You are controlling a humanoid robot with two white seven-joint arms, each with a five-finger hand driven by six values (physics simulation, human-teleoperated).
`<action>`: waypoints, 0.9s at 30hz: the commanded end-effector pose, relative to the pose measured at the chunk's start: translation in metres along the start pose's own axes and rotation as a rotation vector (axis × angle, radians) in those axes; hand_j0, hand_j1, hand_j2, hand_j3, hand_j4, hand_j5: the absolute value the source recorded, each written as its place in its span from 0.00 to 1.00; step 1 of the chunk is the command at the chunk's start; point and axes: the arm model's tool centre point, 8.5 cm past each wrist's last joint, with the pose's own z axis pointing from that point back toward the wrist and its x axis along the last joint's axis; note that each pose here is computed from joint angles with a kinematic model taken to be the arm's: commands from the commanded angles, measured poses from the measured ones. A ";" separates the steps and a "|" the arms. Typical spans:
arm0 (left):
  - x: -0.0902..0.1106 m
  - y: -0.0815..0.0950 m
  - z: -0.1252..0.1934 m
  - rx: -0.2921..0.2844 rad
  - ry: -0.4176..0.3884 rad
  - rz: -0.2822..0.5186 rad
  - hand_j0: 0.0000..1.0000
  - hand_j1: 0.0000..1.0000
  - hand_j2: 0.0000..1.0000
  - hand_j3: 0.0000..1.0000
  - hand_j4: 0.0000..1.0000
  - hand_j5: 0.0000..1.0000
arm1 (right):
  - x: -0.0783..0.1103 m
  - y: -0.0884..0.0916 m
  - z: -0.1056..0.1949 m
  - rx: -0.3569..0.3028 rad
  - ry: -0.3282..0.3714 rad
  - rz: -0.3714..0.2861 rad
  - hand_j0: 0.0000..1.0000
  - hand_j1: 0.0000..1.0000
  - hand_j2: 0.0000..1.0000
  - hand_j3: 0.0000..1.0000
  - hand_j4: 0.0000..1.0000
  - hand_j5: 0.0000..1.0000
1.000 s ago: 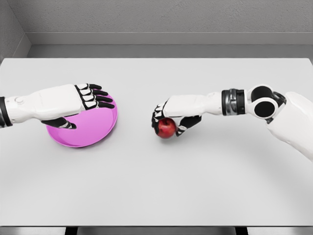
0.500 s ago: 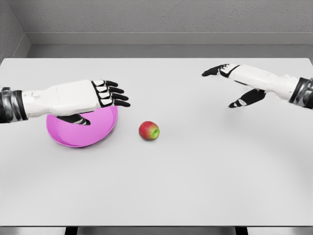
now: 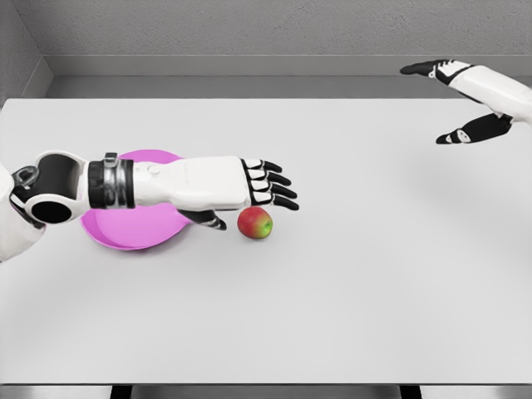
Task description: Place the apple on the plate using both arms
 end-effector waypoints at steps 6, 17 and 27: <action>-0.004 -0.018 -0.014 -0.030 -0.009 0.047 1.00 1.00 1.00 1.00 1.00 1.00 | -0.003 0.026 0.001 0.045 0.005 -0.045 1.00 1.00 1.00 1.00 1.00 1.00; -0.021 -0.032 -0.021 -0.108 0.081 0.053 1.00 1.00 1.00 1.00 1.00 1.00 | -0.003 0.024 0.001 0.044 0.008 -0.040 1.00 1.00 1.00 1.00 1.00 1.00; -0.029 -0.046 -0.037 -0.142 0.084 0.077 1.00 1.00 1.00 1.00 1.00 1.00 | -0.002 0.021 0.000 0.040 0.006 -0.032 1.00 1.00 1.00 1.00 1.00 1.00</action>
